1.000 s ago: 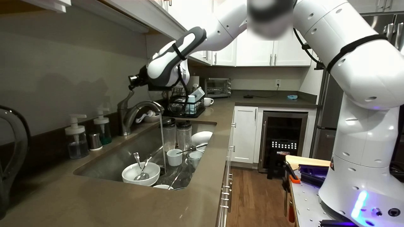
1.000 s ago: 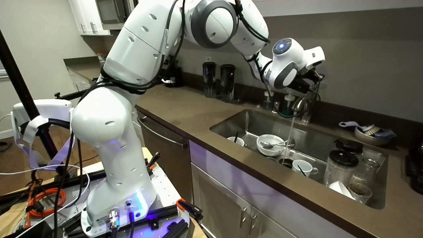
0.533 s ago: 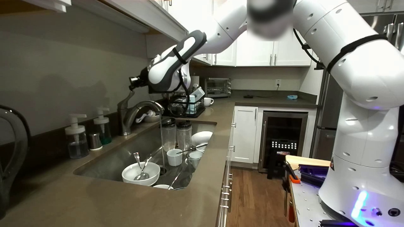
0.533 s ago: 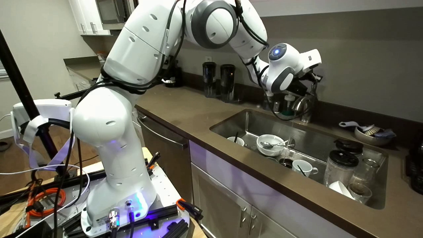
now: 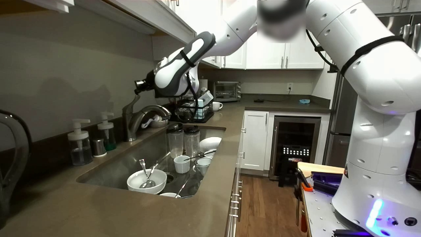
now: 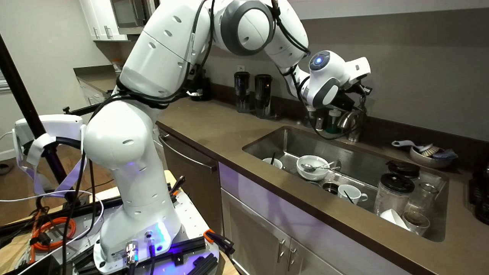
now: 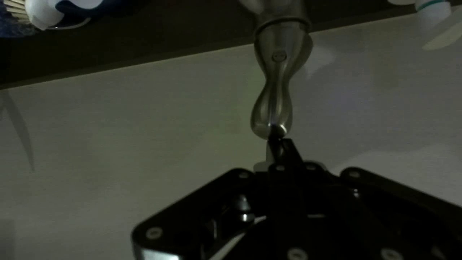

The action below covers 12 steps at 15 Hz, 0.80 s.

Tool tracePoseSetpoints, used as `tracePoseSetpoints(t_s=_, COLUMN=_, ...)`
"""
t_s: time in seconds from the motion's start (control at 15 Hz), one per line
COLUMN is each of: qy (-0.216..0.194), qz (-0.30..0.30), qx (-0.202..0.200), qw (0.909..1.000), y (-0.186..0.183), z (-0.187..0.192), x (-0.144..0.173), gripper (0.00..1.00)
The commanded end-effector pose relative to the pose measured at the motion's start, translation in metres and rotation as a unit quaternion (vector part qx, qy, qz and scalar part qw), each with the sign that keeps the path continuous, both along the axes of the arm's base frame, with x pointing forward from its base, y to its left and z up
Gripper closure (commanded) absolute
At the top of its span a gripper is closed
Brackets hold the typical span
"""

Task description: Close the tap

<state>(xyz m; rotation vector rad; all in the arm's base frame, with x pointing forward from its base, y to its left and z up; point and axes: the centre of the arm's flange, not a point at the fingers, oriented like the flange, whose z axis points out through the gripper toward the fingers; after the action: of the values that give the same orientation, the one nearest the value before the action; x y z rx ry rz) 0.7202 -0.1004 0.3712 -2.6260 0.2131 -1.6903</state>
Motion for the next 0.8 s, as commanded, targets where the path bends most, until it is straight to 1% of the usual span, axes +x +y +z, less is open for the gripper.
tracePoseSetpoints(t_s=0.0, qy=0.023, qz=-0.001, qx=0.009, qw=0.9997, y=0.007, z=0.006, x=-0.015, gripper=0.97)
tracePoseSetpoints(t_s=0.4, qy=0.033, qz=-0.001, qx=0.005, qw=0.9994, y=0.014, z=0.017, x=-0.015, gripper=0.97)
tracePoseSetpoints(t_s=0.73, qy=0.018, qz=-0.004, qx=-0.004, qw=0.9998, y=0.016, z=0.030, x=-0.011, gripper=0.97)
